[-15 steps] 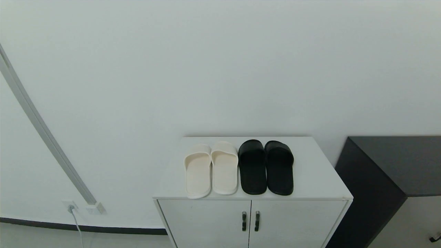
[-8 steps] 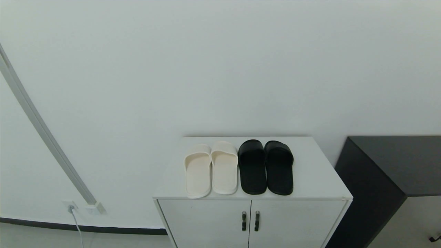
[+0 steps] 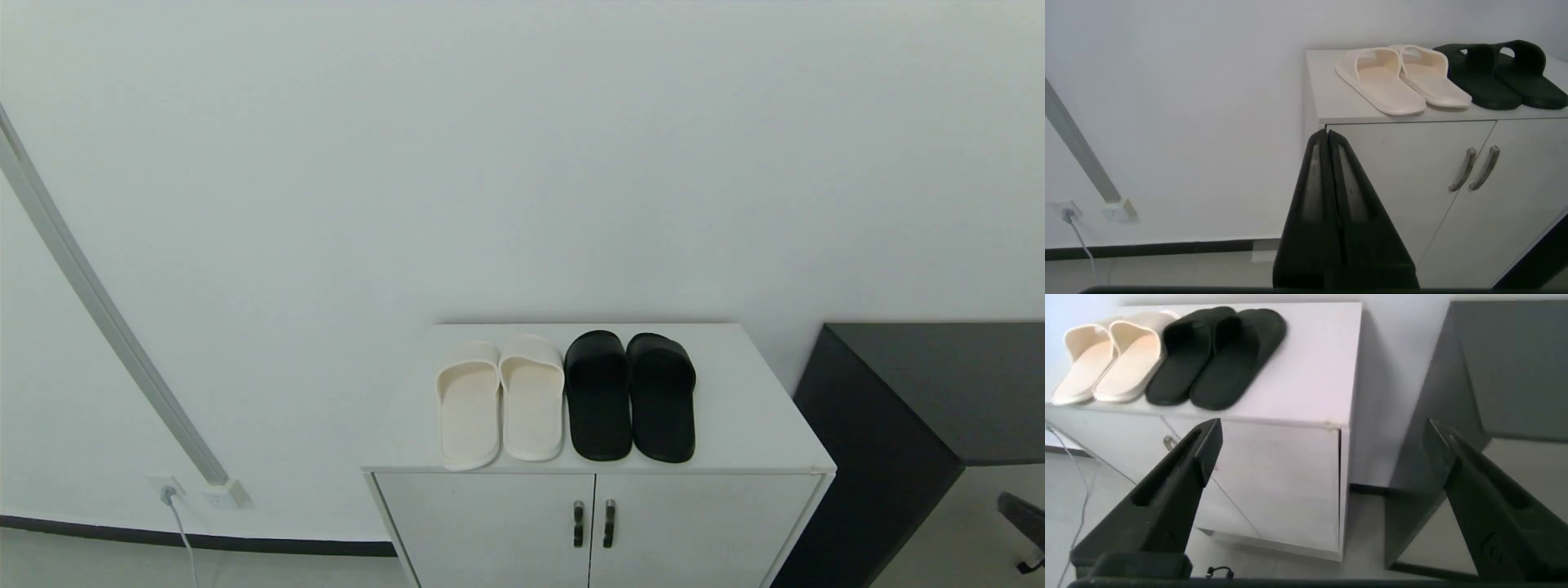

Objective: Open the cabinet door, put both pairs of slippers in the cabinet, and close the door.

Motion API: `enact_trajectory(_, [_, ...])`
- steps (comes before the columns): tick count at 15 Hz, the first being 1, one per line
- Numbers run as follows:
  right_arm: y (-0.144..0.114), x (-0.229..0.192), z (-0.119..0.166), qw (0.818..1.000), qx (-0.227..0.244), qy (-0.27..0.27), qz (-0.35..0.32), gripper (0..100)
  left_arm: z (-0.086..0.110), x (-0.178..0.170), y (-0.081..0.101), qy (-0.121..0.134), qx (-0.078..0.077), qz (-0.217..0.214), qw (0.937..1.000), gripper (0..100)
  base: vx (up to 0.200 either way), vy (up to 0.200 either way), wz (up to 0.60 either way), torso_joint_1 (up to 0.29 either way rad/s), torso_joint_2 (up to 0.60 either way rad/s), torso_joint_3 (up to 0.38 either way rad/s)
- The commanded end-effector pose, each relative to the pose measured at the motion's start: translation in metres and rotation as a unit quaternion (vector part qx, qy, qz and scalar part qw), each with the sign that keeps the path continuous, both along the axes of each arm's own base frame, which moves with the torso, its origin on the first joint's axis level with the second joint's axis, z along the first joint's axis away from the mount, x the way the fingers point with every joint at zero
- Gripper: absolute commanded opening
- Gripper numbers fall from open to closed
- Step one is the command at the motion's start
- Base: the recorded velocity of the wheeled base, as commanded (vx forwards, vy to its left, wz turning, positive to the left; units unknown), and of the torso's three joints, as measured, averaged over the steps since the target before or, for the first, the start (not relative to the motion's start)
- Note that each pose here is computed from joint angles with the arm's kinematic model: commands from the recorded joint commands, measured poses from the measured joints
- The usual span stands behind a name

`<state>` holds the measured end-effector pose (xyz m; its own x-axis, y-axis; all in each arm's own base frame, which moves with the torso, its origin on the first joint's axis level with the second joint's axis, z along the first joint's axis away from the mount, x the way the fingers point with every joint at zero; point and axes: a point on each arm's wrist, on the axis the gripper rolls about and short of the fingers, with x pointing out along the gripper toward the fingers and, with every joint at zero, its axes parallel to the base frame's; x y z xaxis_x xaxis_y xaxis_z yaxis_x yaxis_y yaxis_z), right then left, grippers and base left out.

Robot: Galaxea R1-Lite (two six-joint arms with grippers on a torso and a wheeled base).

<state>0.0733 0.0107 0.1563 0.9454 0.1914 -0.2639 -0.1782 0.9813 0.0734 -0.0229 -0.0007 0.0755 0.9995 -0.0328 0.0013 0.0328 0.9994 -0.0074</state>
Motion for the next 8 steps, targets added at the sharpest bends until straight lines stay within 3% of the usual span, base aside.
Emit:
enact_trajectory(1, [0.03, 0.053, -0.001, 0.999, -0.012, 0.047, 0.02, 100, 0.0, 0.0, 0.0, 0.001, 0.0, 0.0, 1.0, 0, 0.0, 0.0, 0.0, 0.0, 0.0, 0.0])
enact_trajectory(5, [0.096, 0.087, 0.017, 0.999, 0.008, 0.048, 0.017, 100, 0.0, 0.0, 0.0, 0.001, 0.0, 0.0, 1.0, 0, 0.0, 0.0, 0.0, 0.0, 0.0, 0.0])
enact_trajectory(8, [0.13, 0.116, 0.021, 0.999, 0.014, 0.052, 0.008, 100, 0.0, 0.0, 0.0, 0.001, 0.0, 0.0, 1.0, 0, 0.0, 0.0, 0.0, 0.0, 0.0, 0.0])
